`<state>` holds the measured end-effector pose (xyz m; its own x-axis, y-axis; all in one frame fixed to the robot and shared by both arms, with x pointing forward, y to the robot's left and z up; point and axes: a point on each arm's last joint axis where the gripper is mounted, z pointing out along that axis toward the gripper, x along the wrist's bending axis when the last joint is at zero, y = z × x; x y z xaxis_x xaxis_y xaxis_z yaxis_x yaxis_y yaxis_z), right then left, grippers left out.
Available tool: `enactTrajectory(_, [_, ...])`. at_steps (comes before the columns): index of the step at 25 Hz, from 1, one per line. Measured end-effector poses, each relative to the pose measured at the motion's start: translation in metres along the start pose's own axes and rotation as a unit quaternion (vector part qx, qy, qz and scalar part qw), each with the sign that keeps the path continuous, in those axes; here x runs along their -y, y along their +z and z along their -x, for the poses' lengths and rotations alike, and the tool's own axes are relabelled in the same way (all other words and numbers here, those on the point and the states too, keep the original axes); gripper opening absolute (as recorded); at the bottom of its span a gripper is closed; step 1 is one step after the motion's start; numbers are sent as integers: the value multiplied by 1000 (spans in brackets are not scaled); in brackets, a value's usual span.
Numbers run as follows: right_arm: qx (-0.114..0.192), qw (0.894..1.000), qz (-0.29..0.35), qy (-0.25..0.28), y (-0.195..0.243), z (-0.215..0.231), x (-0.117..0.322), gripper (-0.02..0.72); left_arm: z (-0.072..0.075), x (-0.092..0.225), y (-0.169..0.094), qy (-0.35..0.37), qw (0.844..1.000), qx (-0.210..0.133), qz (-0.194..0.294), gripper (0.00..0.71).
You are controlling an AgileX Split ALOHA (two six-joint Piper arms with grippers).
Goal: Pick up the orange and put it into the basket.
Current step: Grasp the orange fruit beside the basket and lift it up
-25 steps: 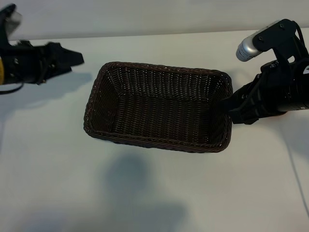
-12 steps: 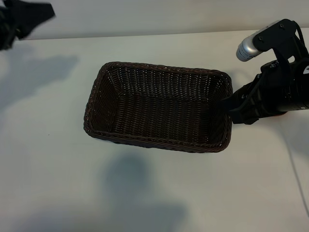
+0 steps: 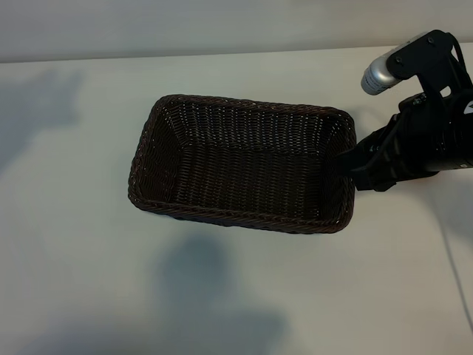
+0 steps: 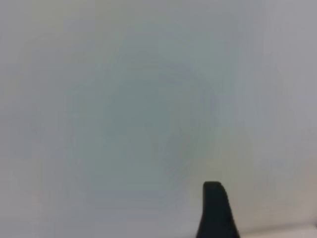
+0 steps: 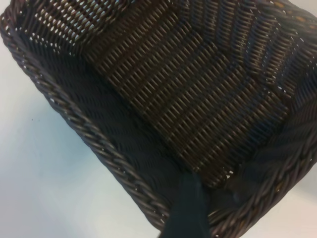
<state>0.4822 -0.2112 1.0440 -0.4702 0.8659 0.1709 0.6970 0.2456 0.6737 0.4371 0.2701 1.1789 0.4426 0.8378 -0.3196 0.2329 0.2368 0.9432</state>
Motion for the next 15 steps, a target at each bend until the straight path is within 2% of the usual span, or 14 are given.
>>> enactTrajectory(4, [-1,1000,-1,0,0,0,0,594,7,-10,-15,44,998,-30,44,508])
enactTrajectory(7, [-1,1000,-2,0,0,0,0,594,4,-12,-17,48,997,-43,50,508])
enactTrajectory(9, [-2,1000,-3,0,0,0,0,594,-7,-12,-17,42,996,-64,49,507])
enactTrajectory(15, [-3,1000,-5,0,0,-1,1,594,-57,-13,-32,-19,987,-154,47,507])
